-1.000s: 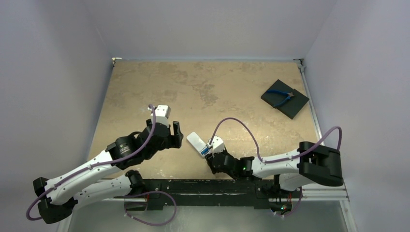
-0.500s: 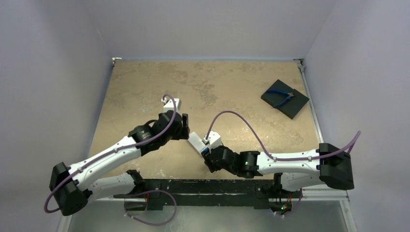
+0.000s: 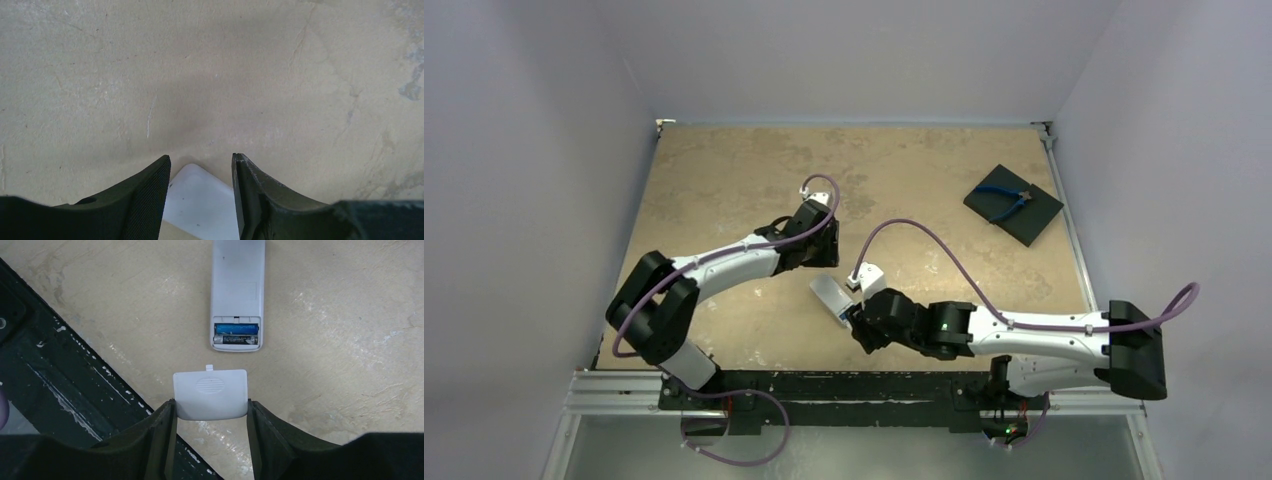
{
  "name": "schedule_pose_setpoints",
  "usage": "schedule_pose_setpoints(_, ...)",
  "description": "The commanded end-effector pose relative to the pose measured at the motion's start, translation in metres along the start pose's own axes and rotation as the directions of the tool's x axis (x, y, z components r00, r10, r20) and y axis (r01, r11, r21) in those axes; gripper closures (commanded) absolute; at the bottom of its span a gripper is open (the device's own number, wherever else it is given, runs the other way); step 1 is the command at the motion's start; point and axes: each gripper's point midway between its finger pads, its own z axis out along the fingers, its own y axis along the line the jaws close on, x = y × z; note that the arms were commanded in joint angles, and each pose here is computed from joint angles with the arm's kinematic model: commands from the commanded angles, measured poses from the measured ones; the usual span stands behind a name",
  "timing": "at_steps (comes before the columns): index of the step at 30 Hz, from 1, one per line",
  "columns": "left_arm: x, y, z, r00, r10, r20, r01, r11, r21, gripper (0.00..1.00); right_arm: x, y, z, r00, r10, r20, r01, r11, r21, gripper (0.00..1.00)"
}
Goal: Load the batteries into the remote control
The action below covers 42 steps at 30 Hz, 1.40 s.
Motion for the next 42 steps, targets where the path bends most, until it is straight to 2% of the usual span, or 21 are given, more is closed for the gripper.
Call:
schedule_pose_setpoints(1, -0.023, -0.008, 0.014, 0.999, 0.003, 0.052, -0.003, 1.000, 0.016, 0.52, -0.013, 0.006, -0.012, 1.000, 0.002, 0.013, -0.001, 0.999, -0.043, 0.68)
schedule_pose_setpoints(7, -0.009, 0.007, 0.023, 1.000, 0.001, 0.000, -0.001, 0.998, -0.059, 0.50, -0.007, 0.006, -0.012, 1.000, 0.016, 0.007, -0.016, 0.998, -0.053, 0.68)
schedule_pose_setpoints(14, 0.011, 0.013, 0.029, 0.998, -0.006, -0.063, 0.002, 0.998, -0.070, 0.50, -0.004, 0.005, -0.012, 1.000, 0.028, 0.005, -0.028, 0.998, -0.057, 0.68)
schedule_pose_setpoints(23, 0.033, 0.009, 0.029, 0.993, 0.022, -0.112, -0.030, 0.997, -0.072, 0.60, 0.003, 0.006, -0.018, 0.999, 0.028, -0.026, -0.030, 0.997, -0.071, 0.69)
schedule_pose_setpoints(33, 0.058, 0.003, 0.019, 0.988, 0.084, -0.127, -0.099, 0.989, -0.109, 0.63, 0.009, 0.006, -0.025, 0.995, -0.018, -0.100, 0.011, 0.997, -0.075, 0.68)
schedule_pose_setpoints(42, 0.072, -0.005, 0.002, 0.988, 0.106, -0.108, -0.113, 0.991, -0.064, 0.65, 0.021, 0.005, -0.026, 0.985, -0.051, -0.167, 0.039, 0.996, -0.076, 0.69)
